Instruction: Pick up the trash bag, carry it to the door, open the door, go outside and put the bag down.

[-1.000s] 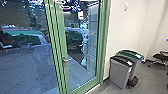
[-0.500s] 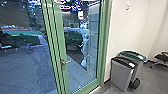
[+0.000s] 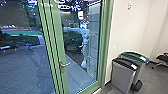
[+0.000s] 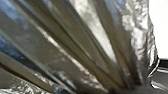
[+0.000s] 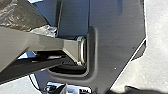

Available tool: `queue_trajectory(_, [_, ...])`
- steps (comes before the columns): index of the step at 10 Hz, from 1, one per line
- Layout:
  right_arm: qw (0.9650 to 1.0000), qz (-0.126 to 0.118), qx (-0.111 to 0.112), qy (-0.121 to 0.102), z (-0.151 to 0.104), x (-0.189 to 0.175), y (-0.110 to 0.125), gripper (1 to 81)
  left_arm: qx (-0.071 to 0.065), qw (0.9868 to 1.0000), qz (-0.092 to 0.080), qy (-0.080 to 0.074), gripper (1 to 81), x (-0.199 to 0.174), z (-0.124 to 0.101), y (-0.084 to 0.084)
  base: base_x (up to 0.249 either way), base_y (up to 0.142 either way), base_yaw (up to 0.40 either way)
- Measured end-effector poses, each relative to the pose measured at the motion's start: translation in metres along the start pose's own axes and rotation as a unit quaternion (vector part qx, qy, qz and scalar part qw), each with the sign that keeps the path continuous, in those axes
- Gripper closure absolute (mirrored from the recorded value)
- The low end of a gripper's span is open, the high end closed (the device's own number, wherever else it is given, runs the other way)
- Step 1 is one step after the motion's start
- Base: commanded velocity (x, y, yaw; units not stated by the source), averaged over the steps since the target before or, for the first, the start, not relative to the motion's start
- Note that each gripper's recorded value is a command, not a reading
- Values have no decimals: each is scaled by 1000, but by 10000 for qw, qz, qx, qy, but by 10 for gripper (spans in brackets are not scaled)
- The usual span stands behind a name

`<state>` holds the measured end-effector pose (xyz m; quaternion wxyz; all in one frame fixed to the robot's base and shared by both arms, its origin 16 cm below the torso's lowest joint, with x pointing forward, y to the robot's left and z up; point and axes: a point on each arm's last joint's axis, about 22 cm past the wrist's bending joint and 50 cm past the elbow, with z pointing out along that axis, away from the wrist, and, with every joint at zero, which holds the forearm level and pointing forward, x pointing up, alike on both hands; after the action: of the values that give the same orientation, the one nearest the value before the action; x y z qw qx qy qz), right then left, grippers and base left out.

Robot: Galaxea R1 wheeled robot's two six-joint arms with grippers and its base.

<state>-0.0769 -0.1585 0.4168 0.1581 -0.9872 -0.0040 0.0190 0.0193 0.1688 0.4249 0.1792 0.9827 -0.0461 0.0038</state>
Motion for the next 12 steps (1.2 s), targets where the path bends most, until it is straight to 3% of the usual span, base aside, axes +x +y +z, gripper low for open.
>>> queue_trajectory(5, [10000, 2, 25, -18, 1, -4, -3, 10, 12, 10000, -1, 7, 811, -1, 0, 0, 145, -72, 0])
queue_trajectory(12, [10000, 5, 23, -17, 1, -4, -3, 10, 29, 10000, 0, 24, 811, -1, 0, -2, 139, 0, 0])
